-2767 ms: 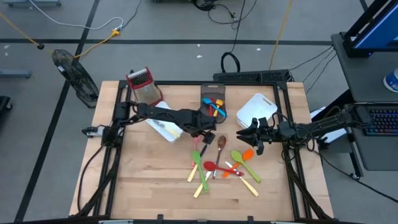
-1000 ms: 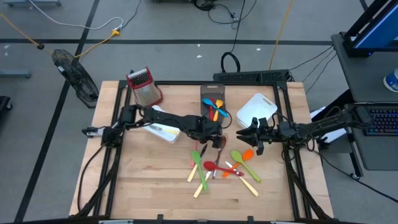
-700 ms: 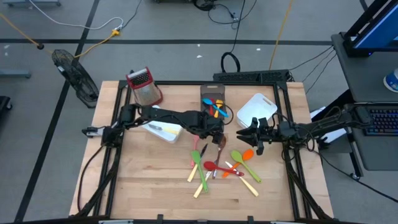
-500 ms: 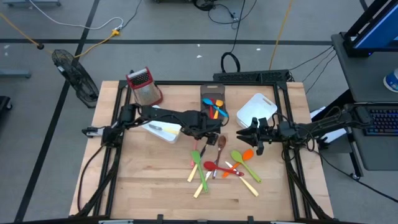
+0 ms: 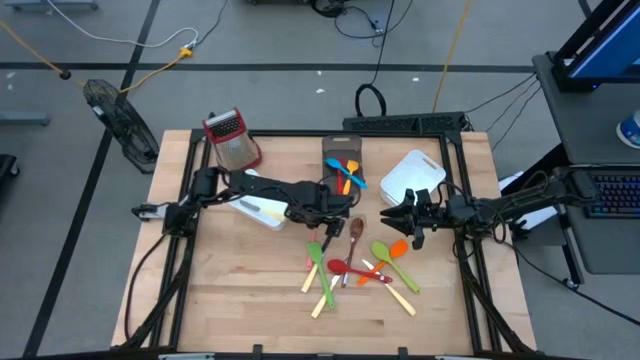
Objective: Pick & Place Kitchen Items
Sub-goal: Put the pink spatula into the black bin
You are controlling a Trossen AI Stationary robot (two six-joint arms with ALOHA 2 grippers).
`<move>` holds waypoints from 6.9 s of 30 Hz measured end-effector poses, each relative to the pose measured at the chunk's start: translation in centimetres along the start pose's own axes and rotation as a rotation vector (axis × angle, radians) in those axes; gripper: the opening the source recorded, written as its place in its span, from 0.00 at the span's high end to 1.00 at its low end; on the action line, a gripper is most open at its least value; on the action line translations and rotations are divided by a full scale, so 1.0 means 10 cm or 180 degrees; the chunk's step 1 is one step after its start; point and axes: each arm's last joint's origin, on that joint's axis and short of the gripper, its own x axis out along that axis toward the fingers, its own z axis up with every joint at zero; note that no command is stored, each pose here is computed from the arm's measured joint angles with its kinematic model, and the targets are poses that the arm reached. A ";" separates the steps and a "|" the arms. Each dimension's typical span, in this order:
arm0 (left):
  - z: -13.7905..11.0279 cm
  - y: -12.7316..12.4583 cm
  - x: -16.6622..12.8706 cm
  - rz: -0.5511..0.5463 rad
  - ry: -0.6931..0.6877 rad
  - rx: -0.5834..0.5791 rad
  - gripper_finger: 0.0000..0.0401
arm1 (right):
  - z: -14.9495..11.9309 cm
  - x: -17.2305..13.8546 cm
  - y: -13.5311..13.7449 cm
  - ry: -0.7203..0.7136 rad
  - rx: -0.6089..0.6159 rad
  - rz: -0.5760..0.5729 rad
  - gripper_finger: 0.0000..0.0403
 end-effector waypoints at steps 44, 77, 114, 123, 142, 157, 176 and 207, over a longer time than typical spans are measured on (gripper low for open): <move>-0.03 -0.09 0.11 -0.0150 0.0146 0.0076 0.02 | -0.01 0.00 -0.01 0.0014 -0.0003 -0.0019 0.72; 0.22 -0.15 0.07 -0.0537 -0.0252 0.0483 0.02 | -0.01 0.00 -0.01 0.0030 -0.0004 -0.0017 0.72; 0.14 -0.09 0.23 -0.0141 -0.0147 0.0403 0.76 | -0.01 0.00 -0.01 0.0022 -0.0003 -0.0025 0.72; 0.06 -0.08 -0.04 -0.0323 -0.0039 0.0453 0.97 | -0.01 0.00 -0.01 0.0022 -0.0003 -0.0025 0.72; -0.05 0.08 -1.07 -0.0706 -0.0724 0.0440 0.98 | -0.01 0.00 -0.01 0.0042 -0.0006 -0.0032 0.72; 1.12 0.50 -1.71 -0.2802 -0.1012 -0.0563 0.98 | -0.01 0.00 0.00 0.0018 -0.0001 -0.0011 0.72; 1.71 0.73 -0.82 -0.2445 -0.0193 -0.1798 0.98 | -0.01 0.00 0.00 0.0028 -0.0016 -0.0015 0.72; 1.90 0.83 -0.63 -0.2287 -0.0524 -0.2496 0.93 | -0.01 0.00 0.00 0.0023 -0.0086 -0.0011 0.72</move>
